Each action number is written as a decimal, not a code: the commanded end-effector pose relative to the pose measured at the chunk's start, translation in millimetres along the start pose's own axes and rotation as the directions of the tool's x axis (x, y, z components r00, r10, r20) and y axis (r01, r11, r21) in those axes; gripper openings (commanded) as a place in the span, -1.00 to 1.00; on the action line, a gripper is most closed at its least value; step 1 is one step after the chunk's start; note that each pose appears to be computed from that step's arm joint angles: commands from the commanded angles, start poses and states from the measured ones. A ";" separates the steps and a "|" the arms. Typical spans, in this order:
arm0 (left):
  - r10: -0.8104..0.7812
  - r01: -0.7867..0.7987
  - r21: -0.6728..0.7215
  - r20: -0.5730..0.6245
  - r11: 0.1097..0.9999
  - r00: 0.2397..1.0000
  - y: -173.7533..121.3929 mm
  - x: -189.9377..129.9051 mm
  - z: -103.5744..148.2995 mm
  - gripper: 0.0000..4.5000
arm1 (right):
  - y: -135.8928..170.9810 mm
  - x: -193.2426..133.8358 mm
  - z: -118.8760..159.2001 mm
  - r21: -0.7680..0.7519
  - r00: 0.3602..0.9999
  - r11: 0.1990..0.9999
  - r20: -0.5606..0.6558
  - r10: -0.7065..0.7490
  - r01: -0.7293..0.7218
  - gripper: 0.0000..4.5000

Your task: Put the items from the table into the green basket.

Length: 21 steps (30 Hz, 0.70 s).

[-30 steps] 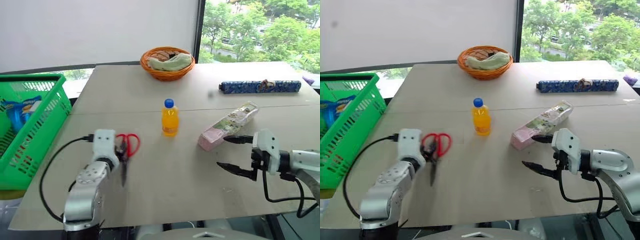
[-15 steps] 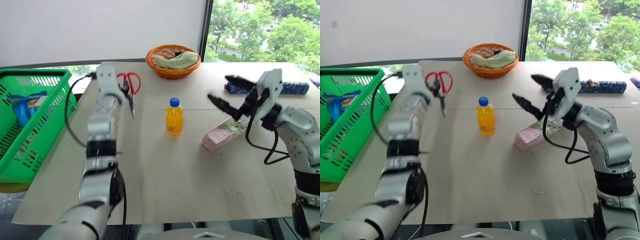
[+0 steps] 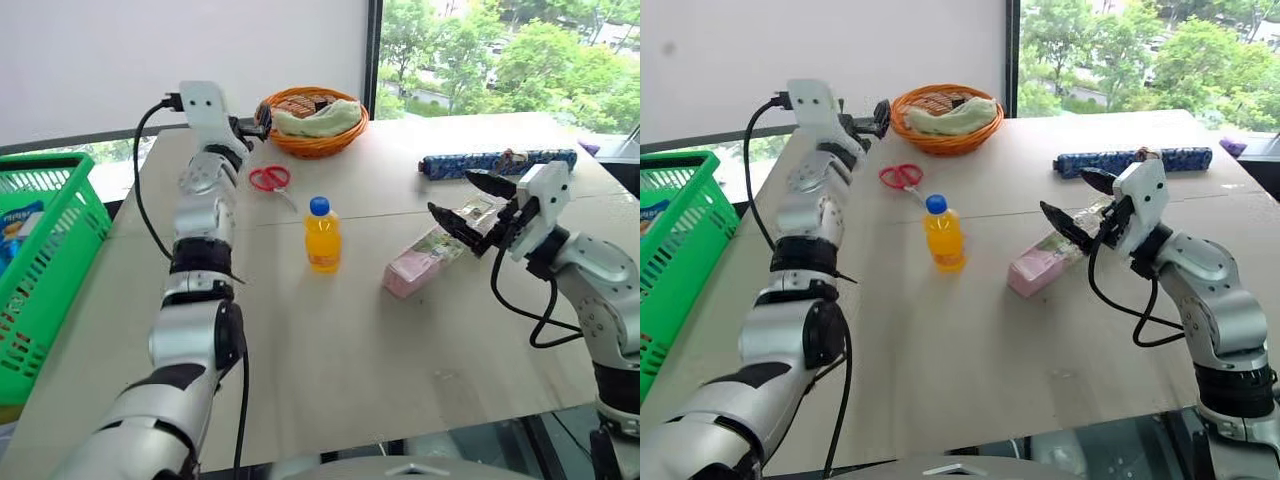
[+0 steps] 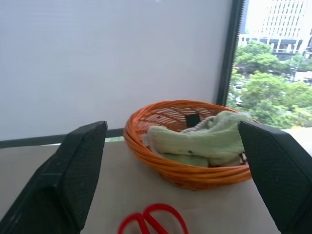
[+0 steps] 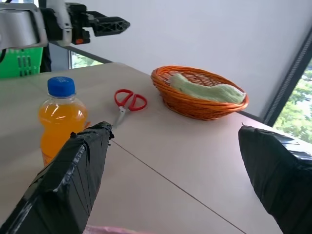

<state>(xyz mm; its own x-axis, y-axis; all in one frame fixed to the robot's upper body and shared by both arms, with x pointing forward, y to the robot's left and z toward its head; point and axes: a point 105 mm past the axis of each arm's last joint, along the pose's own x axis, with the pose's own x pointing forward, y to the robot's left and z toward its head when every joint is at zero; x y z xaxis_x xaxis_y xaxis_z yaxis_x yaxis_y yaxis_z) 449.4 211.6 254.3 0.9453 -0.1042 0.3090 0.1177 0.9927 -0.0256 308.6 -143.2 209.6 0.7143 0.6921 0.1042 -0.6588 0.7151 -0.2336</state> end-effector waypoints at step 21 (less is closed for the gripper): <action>-0.747 0.750 -0.116 -0.276 0.651 0.605 -94.2 -121.6 -64.7 0.96 | 12.7 -9.5 -22.7 -0.098 0.985 0.987 -0.130 0.111 -0.124 1.00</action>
<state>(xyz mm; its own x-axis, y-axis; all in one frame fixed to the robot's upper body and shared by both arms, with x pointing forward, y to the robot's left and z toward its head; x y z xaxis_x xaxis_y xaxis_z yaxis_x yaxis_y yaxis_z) 340.1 127.1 153.4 0.5586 -0.8266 -0.0680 0.8292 0.5548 0.0680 304.9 -147.3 183.0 0.6832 0.7297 -0.0289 -0.7007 0.6439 -0.3073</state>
